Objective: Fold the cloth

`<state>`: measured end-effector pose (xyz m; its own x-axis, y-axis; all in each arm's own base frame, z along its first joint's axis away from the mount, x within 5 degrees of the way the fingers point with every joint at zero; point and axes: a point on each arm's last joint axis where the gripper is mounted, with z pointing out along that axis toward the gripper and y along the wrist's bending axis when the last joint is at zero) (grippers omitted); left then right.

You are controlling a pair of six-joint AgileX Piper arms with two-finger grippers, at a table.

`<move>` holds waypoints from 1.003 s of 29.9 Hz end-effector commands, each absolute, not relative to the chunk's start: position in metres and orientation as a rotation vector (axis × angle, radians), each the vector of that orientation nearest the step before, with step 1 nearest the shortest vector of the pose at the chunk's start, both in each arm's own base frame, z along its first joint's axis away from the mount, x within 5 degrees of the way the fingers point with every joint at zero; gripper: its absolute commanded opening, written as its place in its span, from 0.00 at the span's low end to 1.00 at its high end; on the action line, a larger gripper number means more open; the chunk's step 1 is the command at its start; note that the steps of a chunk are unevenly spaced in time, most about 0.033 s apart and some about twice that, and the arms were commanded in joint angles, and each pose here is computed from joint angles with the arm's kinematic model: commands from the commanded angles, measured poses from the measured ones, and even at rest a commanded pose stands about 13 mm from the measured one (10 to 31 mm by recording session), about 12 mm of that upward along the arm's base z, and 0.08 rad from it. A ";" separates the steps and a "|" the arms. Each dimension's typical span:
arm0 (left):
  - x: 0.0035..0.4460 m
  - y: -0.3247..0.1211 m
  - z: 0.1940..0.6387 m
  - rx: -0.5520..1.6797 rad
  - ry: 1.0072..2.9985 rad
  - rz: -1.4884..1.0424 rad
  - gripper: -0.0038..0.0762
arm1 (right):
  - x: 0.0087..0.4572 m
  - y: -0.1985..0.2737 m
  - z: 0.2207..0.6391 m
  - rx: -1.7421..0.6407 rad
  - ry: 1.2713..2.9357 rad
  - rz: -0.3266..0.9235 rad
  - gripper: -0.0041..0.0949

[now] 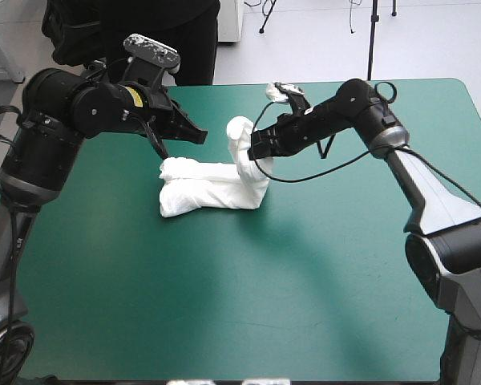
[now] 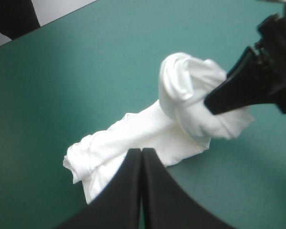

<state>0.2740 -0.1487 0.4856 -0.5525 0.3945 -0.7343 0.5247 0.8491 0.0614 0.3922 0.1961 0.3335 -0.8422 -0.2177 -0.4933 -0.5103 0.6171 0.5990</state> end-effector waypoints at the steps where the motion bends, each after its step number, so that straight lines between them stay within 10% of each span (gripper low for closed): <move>1: 0.249 -0.135 0.508 0.636 2.181 -0.226 0.04 | 0.389 0.221 0.359 -0.594 2.338 1.218 0.03; 13: 0.243 -0.132 0.514 0.623 2.166 -0.234 0.04 | 0.384 0.295 0.356 -0.861 2.199 1.434 0.60; 21: 0.241 -0.131 0.515 0.599 2.167 -0.247 0.04 | 0.392 0.277 0.360 -0.861 2.261 1.275 0.61; 30: 0.217 -0.115 0.534 0.571 2.098 -0.221 0.04 | 0.399 0.178 0.409 -0.567 2.355 0.812 0.61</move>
